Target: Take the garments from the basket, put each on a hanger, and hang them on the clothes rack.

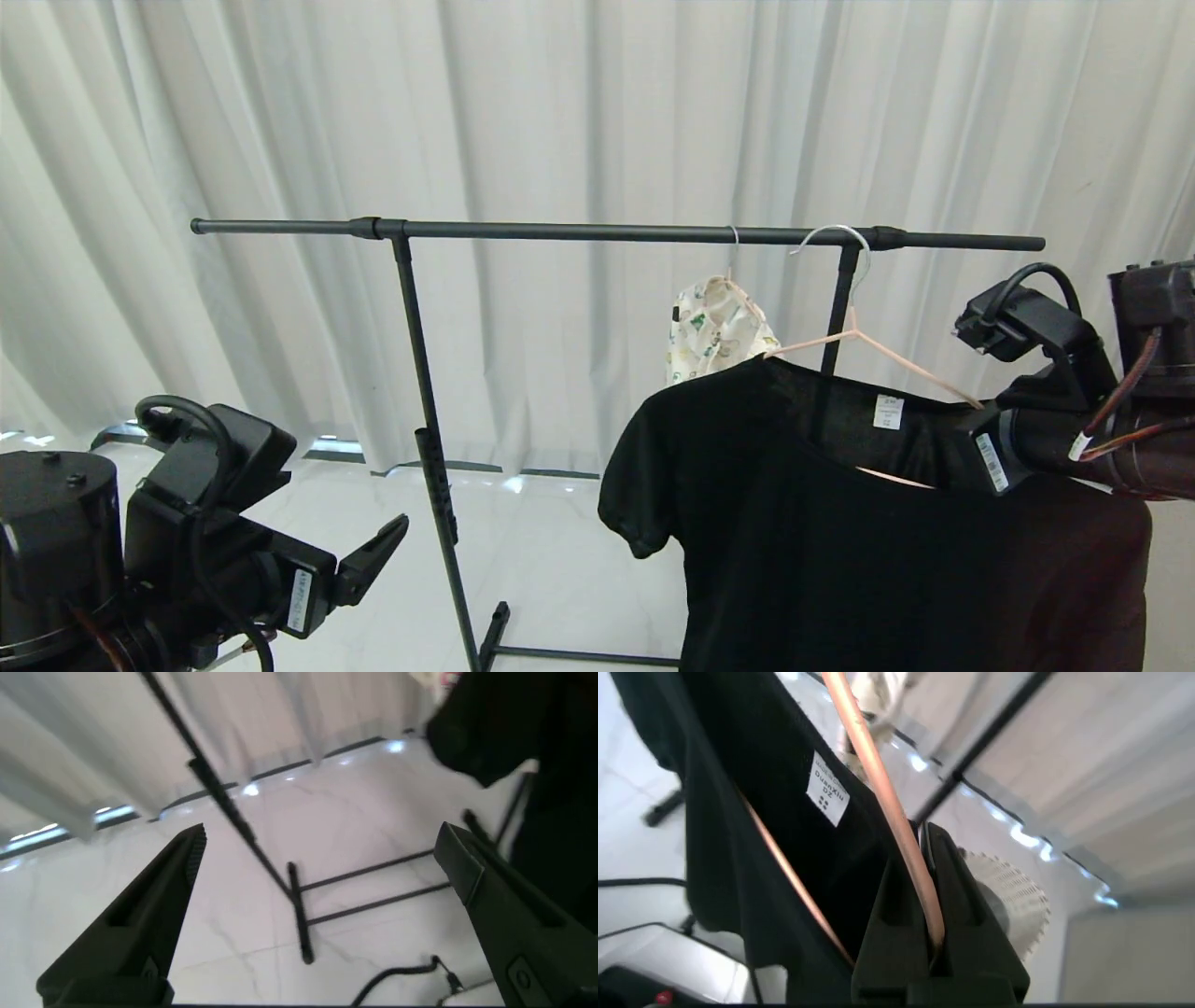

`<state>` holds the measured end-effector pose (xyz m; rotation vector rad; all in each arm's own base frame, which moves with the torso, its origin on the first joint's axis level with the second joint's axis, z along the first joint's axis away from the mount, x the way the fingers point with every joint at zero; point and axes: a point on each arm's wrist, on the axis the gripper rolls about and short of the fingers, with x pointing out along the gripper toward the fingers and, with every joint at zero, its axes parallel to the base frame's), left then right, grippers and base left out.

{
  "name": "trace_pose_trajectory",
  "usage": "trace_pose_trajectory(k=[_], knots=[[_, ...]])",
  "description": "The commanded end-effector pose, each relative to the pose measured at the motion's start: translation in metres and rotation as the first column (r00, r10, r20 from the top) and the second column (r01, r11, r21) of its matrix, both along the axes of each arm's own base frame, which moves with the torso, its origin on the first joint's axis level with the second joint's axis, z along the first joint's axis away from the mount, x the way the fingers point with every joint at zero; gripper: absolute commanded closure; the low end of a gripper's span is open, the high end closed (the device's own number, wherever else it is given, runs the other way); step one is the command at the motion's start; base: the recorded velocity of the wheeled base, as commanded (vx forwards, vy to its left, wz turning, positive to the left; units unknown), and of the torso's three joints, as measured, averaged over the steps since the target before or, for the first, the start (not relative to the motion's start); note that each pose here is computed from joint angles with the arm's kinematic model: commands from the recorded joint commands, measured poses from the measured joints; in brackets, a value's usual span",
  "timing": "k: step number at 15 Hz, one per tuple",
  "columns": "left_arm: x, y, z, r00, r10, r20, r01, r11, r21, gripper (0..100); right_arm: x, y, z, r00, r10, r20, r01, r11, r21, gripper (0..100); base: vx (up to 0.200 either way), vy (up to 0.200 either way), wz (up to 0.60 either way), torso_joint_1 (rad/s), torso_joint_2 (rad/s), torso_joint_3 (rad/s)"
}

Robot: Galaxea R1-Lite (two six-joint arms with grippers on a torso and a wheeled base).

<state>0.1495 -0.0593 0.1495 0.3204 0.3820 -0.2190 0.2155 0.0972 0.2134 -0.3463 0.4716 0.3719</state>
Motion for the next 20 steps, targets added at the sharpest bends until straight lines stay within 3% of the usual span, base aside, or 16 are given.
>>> trace_pose_trajectory(k=[1, 9, 11, 14, 17, 20], knots=[[0.004, -0.001, 0.000, 1.000, 0.003, -0.006, -0.003, 1.000, 0.005, 0, 0.006, 0.004, -0.005, 1.000, 0.003, -0.017, -0.003, 1.000, -0.011, 100, 0.000, 0.000, 0.00, 0.000, 0.00, 0.000], [0.004, -0.002, 0.001, 1.000, 0.005, -0.001, -0.005, 1.000, 0.003, 0, 0.022, 0.014, -0.009, 1.000, 0.006, 0.022, -0.006, 1.000, 0.004, 100, 0.000, 0.175, 0.00, 0.001, 0.00, 0.004], [0.005, -0.002, 0.002, 1.000, 0.001, 0.004, -0.001, 1.000, 0.002, 0, 0.030, 0.021, -0.008, 0.999, 0.002, 0.034, -0.002, 1.000, 0.003, 100, 0.000, 0.000, 0.00, 0.000, 0.00, 0.000], [0.005, -0.002, 0.002, 1.000, 0.002, 0.003, -0.002, 1.000, 0.008, 0, 0.048, 0.032, -0.002, 0.996, -0.070, 0.057, 0.069, 0.998, 0.013, 100, 0.000, 0.000, 0.00, 0.000, 0.00, 0.000], [0.005, -0.004, 0.002, 1.000, -0.012, 0.004, 0.012, 1.000, 0.018, 0, 0.063, 0.037, -0.004, 0.979, -0.189, 0.078, 0.191, 0.981, -0.021, 100, 0.000, 0.000, 0.00, 0.000, 0.00, 0.000], [0.004, -0.005, 0.003, 0.999, -0.048, 0.015, 0.046, 0.996, 0.081, 0, 0.067, 0.041, -0.004, 0.966, -0.246, 0.078, 0.246, 0.969, 0.014, 100, 0.000, 0.000, 0.00, 0.000, 0.00, 0.000]])
